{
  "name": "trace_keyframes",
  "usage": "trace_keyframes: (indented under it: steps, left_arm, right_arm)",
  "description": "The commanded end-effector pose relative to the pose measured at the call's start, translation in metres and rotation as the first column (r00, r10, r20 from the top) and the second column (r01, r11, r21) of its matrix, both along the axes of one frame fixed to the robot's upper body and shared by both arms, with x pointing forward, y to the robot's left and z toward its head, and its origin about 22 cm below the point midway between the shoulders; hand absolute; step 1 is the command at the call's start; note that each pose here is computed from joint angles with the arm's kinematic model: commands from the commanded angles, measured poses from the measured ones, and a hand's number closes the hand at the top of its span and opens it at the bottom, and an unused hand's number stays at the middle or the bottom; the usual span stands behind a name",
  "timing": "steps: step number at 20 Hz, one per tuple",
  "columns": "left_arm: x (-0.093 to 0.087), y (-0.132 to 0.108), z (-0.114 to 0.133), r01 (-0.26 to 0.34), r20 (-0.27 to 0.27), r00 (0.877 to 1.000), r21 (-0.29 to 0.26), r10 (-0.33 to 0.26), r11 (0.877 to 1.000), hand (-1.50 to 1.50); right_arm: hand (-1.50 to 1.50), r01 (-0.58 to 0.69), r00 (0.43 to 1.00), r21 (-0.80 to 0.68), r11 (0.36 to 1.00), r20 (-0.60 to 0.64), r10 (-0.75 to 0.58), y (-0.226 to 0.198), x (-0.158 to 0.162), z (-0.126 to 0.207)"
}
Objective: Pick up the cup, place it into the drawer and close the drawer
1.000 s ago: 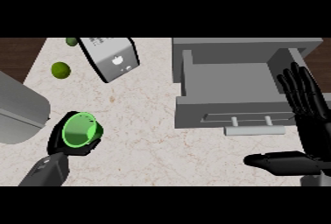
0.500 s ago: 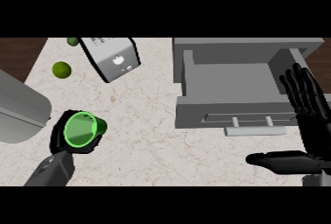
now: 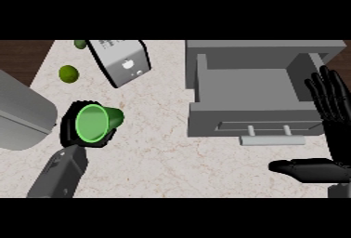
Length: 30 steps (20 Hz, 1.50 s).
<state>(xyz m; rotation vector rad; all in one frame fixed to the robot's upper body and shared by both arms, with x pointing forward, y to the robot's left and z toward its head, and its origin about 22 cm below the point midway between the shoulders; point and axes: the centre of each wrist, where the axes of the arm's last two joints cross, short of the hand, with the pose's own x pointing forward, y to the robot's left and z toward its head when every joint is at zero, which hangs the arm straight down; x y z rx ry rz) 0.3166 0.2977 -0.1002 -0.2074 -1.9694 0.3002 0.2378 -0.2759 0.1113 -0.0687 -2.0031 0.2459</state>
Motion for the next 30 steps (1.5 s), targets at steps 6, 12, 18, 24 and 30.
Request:
trace_keyframes:
  steps: [6,12,18,24,30]
  left_arm:
    - [0.060,-0.042,0.084,0.153,0.216,0.961,0.095,-0.171,0.984,1.50]
    - [0.067,-0.109,0.128,0.186,0.218,0.952,0.151,-0.216,0.971,1.50]
    - [0.094,-0.141,0.212,0.206,0.208,0.945,0.216,-0.251,0.954,1.50]
    - [0.090,-0.196,0.243,0.227,0.166,0.946,0.272,-0.278,0.935,1.50]
    - [0.105,-0.236,0.278,0.206,0.110,0.963,0.282,-0.245,0.937,1.50]
  right_arm:
    - [-1.50,0.019,1.000,-0.001,1.000,0.010,-0.019,0.004,-0.008,0.003]
    - [-1.50,0.029,0.999,0.013,1.000,-0.018,-0.028,-0.009,0.000,0.007]
    - [-1.50,0.010,1.000,0.003,1.000,0.005,-0.010,0.002,-0.014,0.013]
    - [-1.50,0.021,1.000,0.011,1.000,-0.002,-0.021,-0.017,-0.001,-0.016]
    - [-1.50,0.016,1.000,0.020,1.000,0.003,-0.016,-0.023,0.014,0.006]
